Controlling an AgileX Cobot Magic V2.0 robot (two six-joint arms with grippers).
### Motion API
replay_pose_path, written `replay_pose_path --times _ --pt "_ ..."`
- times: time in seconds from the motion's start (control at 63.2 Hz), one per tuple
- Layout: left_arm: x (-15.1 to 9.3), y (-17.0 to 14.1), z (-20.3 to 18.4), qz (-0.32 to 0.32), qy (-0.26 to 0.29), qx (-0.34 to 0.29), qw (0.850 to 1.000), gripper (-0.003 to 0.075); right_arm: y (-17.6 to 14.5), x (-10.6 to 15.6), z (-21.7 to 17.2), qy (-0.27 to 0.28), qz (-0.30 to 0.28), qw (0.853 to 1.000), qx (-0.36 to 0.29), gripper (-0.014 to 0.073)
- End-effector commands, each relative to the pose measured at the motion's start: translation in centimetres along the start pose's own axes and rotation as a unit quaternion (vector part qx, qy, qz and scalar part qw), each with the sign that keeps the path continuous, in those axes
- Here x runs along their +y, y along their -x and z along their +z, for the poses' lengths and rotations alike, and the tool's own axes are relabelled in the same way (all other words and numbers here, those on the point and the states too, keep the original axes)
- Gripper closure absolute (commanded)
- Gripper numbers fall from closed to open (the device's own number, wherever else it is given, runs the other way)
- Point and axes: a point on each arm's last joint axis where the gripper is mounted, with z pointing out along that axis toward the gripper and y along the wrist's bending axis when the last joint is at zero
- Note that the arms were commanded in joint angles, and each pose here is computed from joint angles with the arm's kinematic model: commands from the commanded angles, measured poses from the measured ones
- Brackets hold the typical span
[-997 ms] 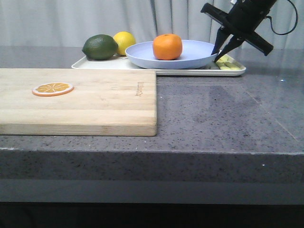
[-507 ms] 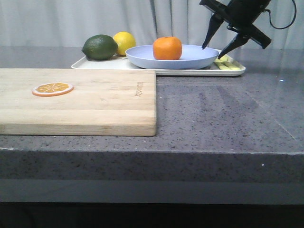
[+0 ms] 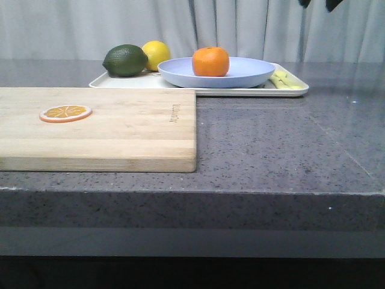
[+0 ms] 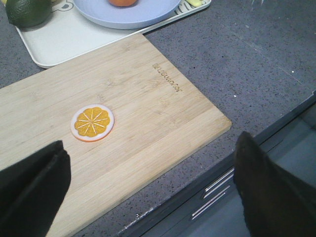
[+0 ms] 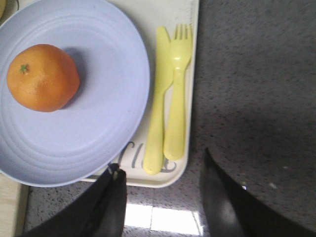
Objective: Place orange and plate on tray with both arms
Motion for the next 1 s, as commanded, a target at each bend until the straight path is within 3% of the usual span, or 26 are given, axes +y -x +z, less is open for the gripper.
replay_pose_path --times 0.0,0.222,0.57,0.981 --pt "0.1 1.3 -0.6 -0.006 0.001 -0.051 0.999 0.0068 -0.1 0.4 -5.3 -0.01 -0.034 0.997 -0.064 0.0222" --pt "0.1 1.3 -0.6 -0.006 0.001 -0.051 0.999 0.0068 -4.5 0.1 -9.5 -0.008 -0.063 0.99 -0.124 0.0222" --pt "0.1 1.3 -0.6 -0.006 0.001 -0.051 0.999 0.0068 -14.4 -1.0 -15.4 -0.017 -0.127 0.977 -0.173 0.0222" --pt "0.1 1.3 -0.6 -0.006 0.001 -0.051 0.999 0.0068 -26.3 -2.5 -19.4 -0.015 -0.136 0.968 -0.212 0.0222"
